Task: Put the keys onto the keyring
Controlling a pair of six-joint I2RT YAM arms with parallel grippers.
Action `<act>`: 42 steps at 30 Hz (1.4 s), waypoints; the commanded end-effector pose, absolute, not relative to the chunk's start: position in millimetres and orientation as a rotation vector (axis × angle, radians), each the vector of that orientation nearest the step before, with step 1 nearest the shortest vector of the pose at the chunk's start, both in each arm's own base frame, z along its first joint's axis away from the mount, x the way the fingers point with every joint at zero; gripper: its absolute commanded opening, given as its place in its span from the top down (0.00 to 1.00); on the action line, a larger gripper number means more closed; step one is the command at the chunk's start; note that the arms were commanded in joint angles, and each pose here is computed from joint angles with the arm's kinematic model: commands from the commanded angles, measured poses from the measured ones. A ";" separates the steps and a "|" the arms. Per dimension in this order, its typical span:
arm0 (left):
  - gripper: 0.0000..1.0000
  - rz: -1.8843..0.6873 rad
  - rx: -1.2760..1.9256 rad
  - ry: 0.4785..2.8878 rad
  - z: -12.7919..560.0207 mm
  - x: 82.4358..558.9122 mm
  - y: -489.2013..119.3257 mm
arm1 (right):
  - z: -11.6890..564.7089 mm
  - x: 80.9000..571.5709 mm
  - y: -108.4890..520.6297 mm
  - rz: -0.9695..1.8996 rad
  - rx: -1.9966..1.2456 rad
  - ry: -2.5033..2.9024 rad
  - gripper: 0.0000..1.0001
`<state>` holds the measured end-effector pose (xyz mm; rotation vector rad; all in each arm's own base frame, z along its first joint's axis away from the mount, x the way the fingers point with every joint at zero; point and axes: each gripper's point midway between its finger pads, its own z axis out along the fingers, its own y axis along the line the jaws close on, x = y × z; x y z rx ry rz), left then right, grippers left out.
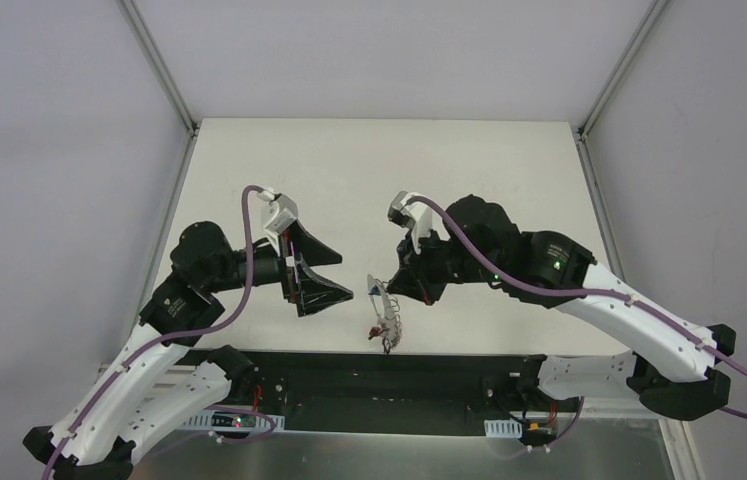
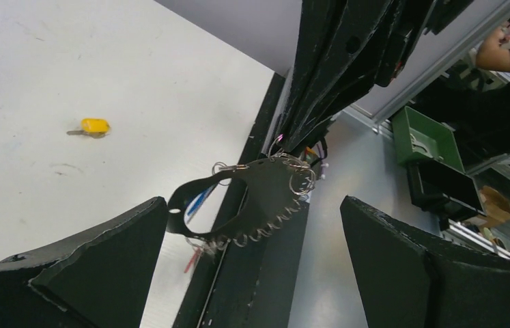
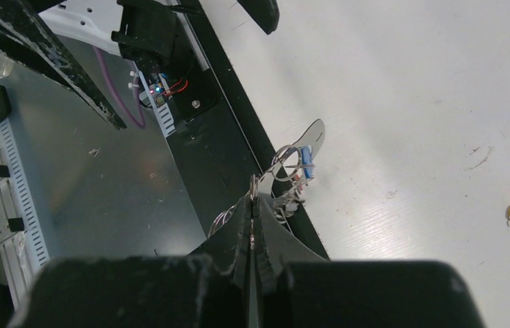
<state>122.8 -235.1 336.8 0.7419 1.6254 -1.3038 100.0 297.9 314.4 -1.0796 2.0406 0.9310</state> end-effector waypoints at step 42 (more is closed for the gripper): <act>0.34 -1.634 0.952 1.175 387.5 65.2 -244.7 | 369.1 52.2 341.0 1.145 -1.422 2.179 1.00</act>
